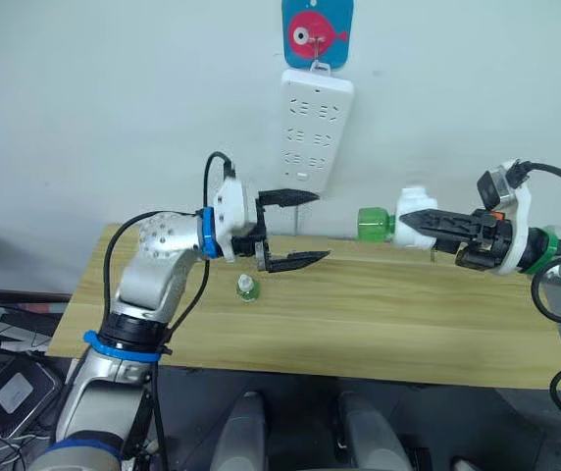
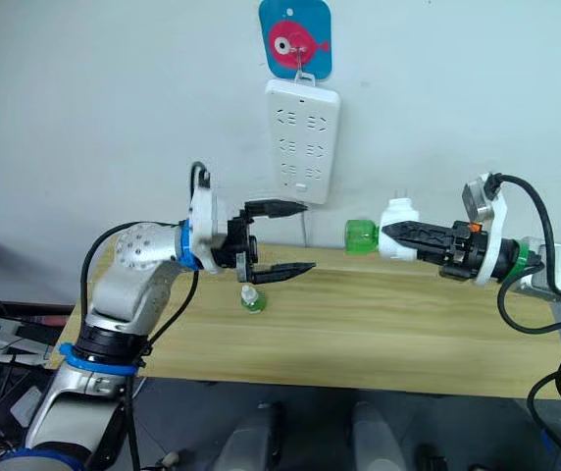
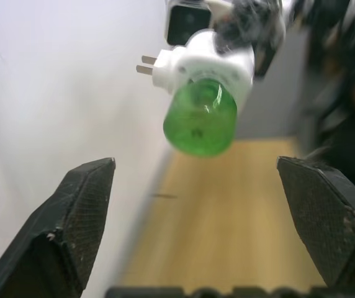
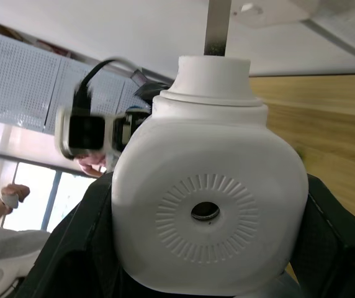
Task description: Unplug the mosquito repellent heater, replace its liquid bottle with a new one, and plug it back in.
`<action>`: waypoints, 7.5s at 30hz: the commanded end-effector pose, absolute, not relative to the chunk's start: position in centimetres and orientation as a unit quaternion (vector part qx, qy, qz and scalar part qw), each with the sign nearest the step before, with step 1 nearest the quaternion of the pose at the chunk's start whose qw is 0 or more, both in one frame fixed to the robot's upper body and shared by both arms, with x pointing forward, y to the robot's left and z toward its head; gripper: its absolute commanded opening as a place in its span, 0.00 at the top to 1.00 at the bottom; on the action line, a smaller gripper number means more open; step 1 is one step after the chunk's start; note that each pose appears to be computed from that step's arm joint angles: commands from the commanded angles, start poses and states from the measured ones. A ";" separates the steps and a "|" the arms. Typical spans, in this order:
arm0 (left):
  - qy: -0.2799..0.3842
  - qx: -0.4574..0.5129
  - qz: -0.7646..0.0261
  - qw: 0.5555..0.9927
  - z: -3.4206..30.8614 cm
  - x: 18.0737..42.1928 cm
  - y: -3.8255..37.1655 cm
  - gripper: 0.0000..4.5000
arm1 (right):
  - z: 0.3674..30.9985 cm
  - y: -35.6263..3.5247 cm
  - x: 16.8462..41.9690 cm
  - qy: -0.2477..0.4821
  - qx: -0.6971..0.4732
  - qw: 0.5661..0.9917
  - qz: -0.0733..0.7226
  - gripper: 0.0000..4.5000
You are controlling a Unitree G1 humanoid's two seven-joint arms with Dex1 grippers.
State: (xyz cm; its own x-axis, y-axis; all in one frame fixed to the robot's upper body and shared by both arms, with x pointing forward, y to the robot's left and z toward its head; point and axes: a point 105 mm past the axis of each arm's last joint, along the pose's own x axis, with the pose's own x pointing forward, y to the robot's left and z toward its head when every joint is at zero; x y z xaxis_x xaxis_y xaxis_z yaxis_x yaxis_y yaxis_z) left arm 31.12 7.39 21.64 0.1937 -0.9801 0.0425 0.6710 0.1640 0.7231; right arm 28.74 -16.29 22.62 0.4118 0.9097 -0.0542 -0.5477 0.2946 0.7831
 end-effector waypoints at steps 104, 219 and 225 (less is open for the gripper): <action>0.161 -0.157 -0.716 0.661 19.8 28.4 6.8 0.50 | 3.5 -32.9 31.0 0.475 0.001 0.879 0.051 0.00; -0.060 0.132 -0.631 0.762 16.1 29.5 0.8 0.00 | 3.6 -21.4 34.6 0.065 -0.115 0.991 0.022 0.74; -0.059 0.128 -0.630 0.763 16.0 29.4 0.9 0.00 | 4.4 -21.2 34.0 0.055 -0.103 0.993 0.033 0.29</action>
